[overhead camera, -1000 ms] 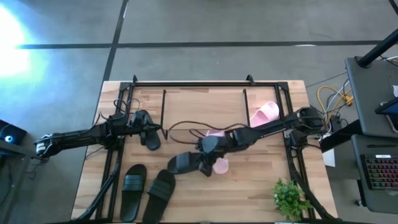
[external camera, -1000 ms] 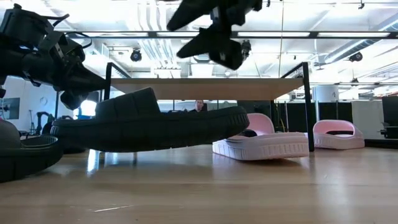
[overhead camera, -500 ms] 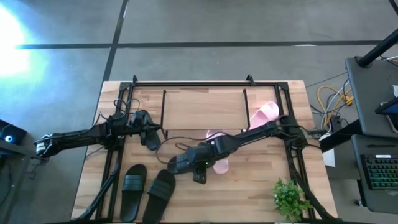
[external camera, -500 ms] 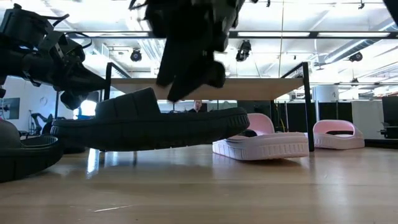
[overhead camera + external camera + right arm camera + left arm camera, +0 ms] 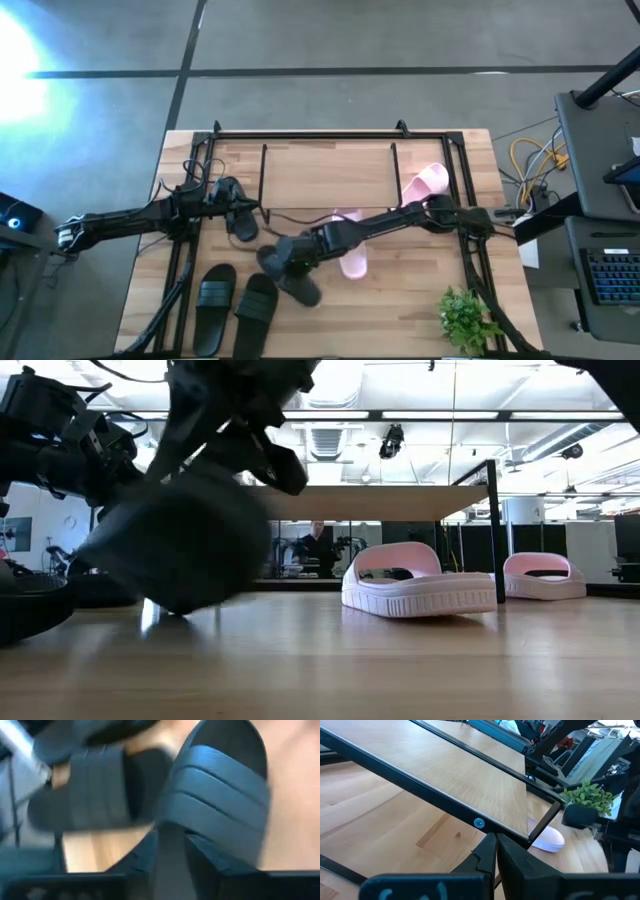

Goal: Pick and place slides into the shelf
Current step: Move the bottom black slides to the center of the table

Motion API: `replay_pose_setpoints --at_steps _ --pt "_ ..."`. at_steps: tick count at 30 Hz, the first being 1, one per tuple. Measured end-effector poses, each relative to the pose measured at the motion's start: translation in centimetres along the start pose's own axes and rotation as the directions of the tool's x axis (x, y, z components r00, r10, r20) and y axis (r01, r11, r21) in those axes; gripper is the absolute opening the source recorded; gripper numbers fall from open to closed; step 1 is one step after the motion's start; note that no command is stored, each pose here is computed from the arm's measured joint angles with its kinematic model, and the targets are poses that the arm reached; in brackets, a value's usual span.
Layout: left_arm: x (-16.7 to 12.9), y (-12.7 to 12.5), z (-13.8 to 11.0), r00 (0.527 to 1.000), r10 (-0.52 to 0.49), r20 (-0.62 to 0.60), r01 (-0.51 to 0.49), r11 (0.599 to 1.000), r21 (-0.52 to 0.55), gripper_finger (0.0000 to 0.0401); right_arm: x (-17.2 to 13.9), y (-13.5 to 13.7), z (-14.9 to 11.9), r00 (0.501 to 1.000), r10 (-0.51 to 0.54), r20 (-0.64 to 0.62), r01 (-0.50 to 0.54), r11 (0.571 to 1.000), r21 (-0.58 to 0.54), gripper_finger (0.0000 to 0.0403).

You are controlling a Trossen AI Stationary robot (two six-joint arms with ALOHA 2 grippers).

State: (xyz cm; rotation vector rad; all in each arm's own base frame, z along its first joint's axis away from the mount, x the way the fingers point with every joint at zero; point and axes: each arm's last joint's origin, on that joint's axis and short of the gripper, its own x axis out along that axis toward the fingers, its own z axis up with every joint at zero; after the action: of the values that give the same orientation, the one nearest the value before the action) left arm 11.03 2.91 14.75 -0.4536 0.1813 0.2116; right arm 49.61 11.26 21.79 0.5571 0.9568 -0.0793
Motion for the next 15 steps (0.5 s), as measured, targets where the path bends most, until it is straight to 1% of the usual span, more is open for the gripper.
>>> replay_pose_setpoints --at_steps 2,4,6,7,9,12,15 --pt "0.0 0.0 0.0 1.0 0.001 -0.001 -0.001 1.0 0.0 0.0 -0.1 0.1 -0.1 0.997 -0.064 0.036 0.061 0.995 0.075 0.0028" --pt "0.0 0.0 0.0 1.0 0.0 -0.001 0.0 1.0 0.0 0.0 -0.5 0.3 -0.4 0.988 -0.137 0.071 0.122 0.975 0.185 0.0016" --pt "0.0 0.0 0.0 1.0 0.002 -0.003 -0.002 1.0 0.0 0.0 -1.4 0.4 -1.1 0.967 -0.239 0.083 0.202 0.927 0.315 0.0012" --pt "0.0 0.0 0.0 1.0 0.002 -0.003 -0.002 1.0 0.0 0.0 -1.7 0.5 -1.4 0.956 -0.279 0.089 0.231 0.905 0.357 0.001" --pt "0.0 0.0 0.0 1.0 0.002 -0.004 -0.002 1.0 0.0 0.0 -2.3 0.6 -1.9 0.944 -0.32 0.077 0.266 0.88 0.393 0.0009" --pt "0.0 0.0 0.0 1.0 0.001 -0.003 -0.001 1.0 0.0 0.0 -2.7 0.9 -2.7 0.932 -0.359 0.039 0.317 0.866 0.387 0.0009" --pt "0.0 0.0 0.0 1.0 0.001 -0.002 -0.001 1.0 0.0 0.0 -2.7 1.3 -3.1 0.914 -0.398 0.081 0.341 0.859 0.382 0.0009"
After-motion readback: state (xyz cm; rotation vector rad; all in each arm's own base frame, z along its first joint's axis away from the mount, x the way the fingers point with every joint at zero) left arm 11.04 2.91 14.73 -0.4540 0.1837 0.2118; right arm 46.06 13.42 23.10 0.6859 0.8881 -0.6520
